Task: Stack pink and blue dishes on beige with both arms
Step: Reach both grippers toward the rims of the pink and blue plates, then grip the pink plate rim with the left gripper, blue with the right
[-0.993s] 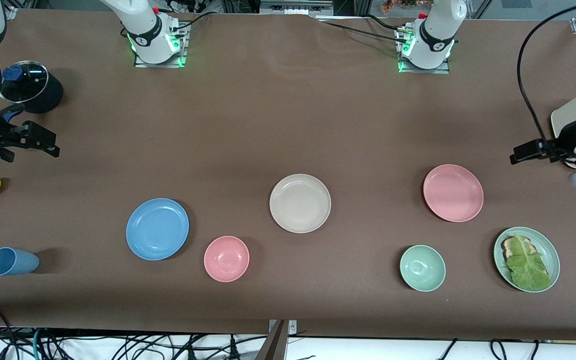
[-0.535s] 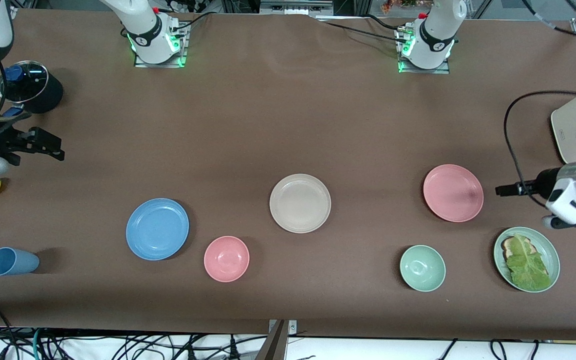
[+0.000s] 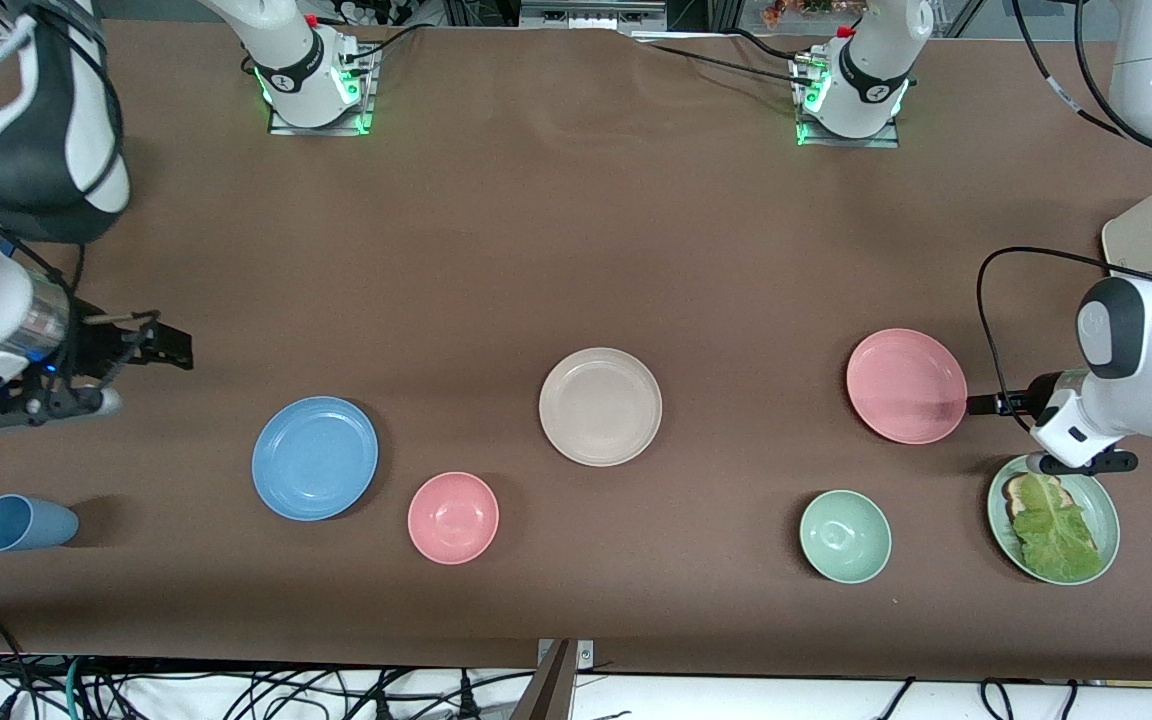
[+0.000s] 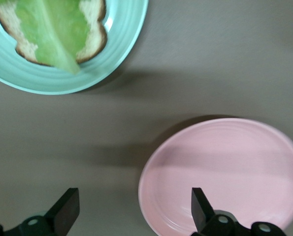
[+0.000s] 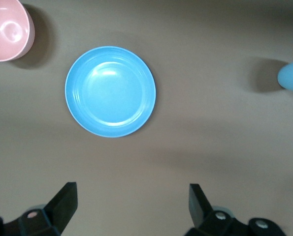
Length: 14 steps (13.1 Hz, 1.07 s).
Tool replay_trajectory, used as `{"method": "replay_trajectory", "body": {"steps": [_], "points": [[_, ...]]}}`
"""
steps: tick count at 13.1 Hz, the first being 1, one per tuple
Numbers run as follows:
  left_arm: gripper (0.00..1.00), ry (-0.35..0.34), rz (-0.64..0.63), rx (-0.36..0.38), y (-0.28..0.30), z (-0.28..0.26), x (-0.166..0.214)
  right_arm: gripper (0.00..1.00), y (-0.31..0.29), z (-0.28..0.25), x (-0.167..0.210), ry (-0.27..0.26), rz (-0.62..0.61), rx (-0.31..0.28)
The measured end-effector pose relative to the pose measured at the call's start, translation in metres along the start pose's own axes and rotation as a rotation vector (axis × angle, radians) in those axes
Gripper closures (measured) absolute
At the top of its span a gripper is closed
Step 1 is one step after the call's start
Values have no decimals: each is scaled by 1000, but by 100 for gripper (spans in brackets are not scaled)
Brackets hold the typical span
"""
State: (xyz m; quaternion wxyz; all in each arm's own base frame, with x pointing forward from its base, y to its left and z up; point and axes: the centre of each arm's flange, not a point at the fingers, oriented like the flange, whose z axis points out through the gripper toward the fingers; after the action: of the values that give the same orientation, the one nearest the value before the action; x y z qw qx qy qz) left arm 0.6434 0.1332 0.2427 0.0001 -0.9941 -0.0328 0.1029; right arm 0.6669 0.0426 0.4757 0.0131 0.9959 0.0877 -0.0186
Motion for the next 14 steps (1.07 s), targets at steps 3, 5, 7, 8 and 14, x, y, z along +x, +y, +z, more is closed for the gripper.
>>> {"method": "replay_trajectory", "body": {"steps": [3,5,7,8,14], "points": [[0,57,15,-2,-3,50,-31,0,-3,33,16,4,-5,-12],[0,62,22,-5,4,64,-47,0,-3,57,25,0,-6,-20],[6,61,25,-5,6,64,-51,0,-3,84,34,2,-8,-29],[18,58,27,-6,7,65,-51,0,-3,101,38,-3,-9,-33],[88,42,89,36,18,71,-52,0,-3,174,54,-8,2,-27]]}}
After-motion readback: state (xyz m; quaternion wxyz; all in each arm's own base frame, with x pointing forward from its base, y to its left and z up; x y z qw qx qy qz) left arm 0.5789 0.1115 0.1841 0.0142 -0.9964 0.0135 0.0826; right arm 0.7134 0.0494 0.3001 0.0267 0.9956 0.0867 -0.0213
